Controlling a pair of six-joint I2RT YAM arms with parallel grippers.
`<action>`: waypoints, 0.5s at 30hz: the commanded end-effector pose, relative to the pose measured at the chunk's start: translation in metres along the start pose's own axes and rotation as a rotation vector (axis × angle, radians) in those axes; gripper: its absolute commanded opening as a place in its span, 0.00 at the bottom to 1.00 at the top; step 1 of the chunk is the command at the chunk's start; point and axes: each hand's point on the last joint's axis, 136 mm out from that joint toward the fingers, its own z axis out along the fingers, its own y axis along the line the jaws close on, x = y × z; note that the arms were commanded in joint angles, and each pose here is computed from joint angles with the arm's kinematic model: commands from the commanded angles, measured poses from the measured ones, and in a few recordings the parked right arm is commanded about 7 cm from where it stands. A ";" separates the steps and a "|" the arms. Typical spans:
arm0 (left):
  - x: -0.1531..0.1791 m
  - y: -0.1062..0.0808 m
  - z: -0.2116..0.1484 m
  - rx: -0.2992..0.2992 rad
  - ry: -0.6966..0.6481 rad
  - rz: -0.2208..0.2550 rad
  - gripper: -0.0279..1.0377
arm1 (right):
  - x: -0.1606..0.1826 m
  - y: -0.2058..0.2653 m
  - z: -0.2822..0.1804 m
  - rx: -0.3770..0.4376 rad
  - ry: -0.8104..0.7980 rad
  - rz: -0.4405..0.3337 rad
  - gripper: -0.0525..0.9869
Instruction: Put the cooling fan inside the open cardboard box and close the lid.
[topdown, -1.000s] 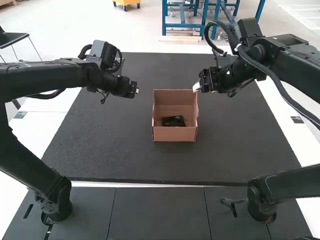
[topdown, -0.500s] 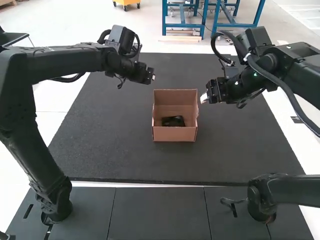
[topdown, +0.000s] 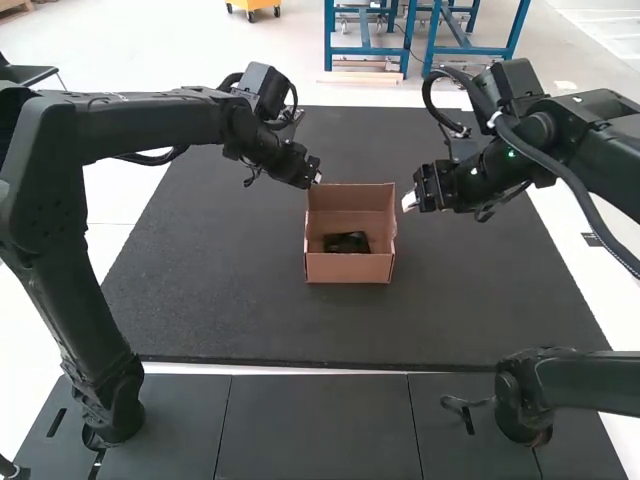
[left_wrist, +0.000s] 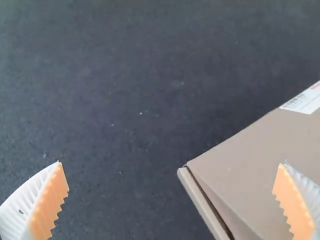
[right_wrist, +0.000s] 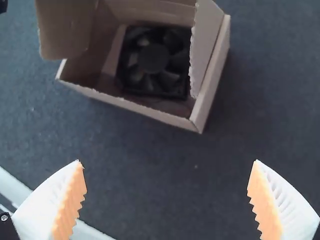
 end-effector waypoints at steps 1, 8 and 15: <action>-0.009 -0.004 -0.005 0.021 -0.014 0.032 0.93 | -0.001 0.000 -0.003 0.004 -0.015 0.002 0.75; 0.012 -0.005 0.001 0.023 0.050 0.051 0.93 | -0.004 0.000 0.002 0.004 -0.014 0.001 0.75; 0.043 -0.006 0.011 0.029 0.122 0.048 0.93 | -0.005 -0.001 0.006 0.004 -0.008 0.001 0.75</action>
